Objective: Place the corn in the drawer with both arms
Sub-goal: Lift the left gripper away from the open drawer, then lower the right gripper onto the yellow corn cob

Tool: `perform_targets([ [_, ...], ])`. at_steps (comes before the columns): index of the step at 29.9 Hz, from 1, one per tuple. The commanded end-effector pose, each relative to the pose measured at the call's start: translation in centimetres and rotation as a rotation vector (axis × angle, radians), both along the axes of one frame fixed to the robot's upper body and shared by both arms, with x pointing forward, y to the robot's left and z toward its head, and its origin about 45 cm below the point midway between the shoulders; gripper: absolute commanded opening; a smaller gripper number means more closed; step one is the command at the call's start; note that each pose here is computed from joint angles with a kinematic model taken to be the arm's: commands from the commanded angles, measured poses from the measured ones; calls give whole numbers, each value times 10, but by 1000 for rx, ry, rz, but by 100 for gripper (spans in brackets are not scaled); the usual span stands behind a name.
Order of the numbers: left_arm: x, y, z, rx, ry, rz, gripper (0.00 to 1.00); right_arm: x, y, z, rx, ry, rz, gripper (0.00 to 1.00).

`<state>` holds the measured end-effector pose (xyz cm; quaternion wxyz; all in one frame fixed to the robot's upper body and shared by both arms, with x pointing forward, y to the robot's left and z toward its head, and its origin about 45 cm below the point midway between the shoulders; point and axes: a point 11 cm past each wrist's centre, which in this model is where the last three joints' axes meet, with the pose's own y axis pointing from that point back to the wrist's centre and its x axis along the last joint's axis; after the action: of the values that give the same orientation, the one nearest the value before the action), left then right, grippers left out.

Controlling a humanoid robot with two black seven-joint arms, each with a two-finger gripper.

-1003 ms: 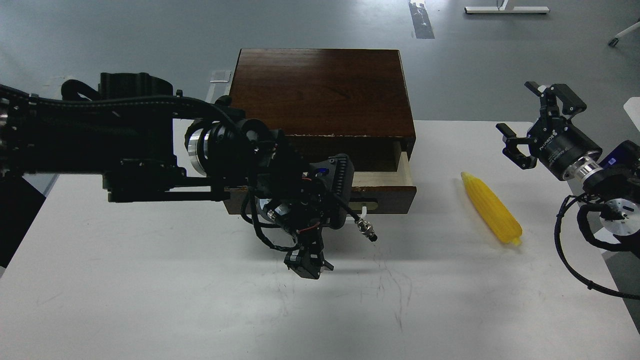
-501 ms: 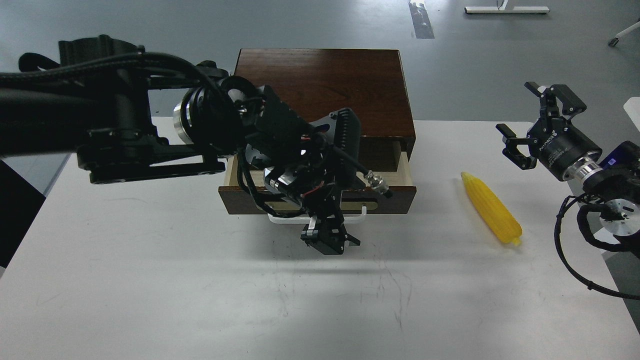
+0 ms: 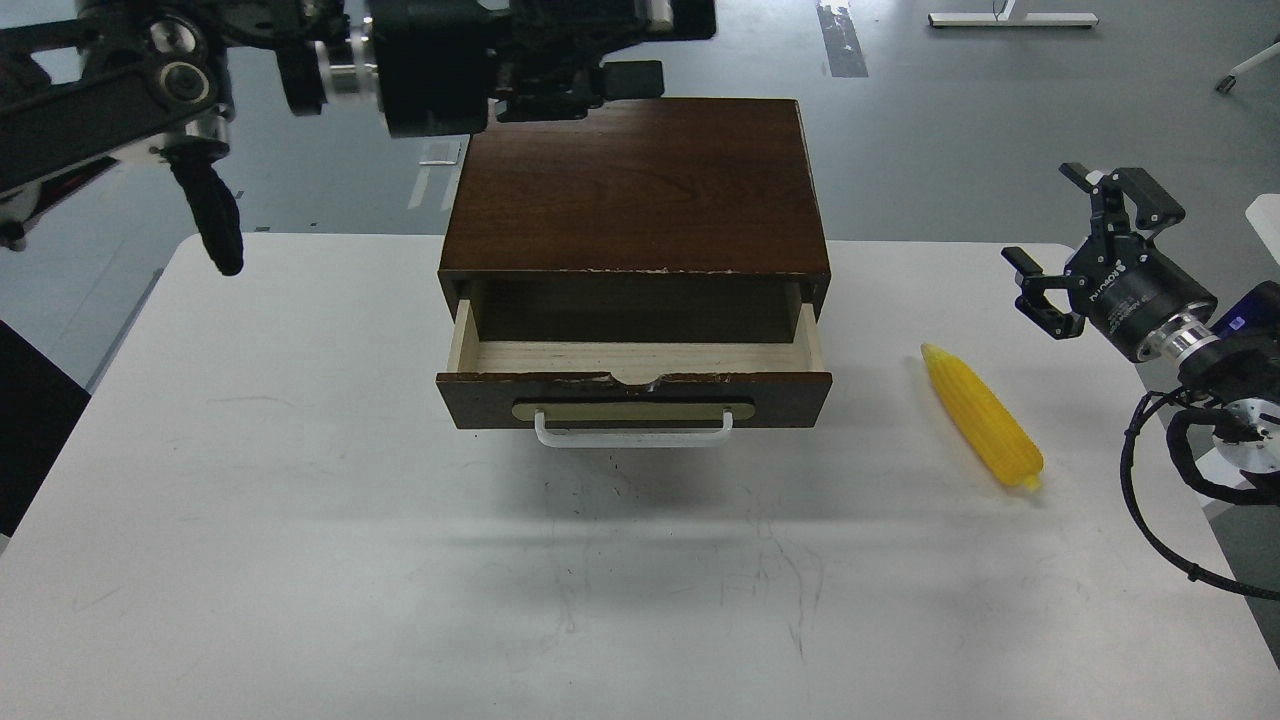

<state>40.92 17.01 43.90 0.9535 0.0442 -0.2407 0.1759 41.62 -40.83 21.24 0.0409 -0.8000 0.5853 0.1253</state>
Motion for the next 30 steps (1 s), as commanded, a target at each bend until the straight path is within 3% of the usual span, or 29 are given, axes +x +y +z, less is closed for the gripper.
perform_targets([
  [1,7,44,-14,-122,125,124,98,-1,-2,1,-4,-1,-3,100],
  [6,4,125,-66,-238,315,351,98,-5,-13,4,-31,4,-9,100],
  [13,7,190,-116,-447,467,590,98,-12,-14,11,-160,9,78,100],
  [23,1,194,-183,-575,574,677,98,-16,-21,50,-608,-34,321,100],
  [30,4,184,-194,-585,591,673,98,-20,-16,58,-972,-43,534,100],
])
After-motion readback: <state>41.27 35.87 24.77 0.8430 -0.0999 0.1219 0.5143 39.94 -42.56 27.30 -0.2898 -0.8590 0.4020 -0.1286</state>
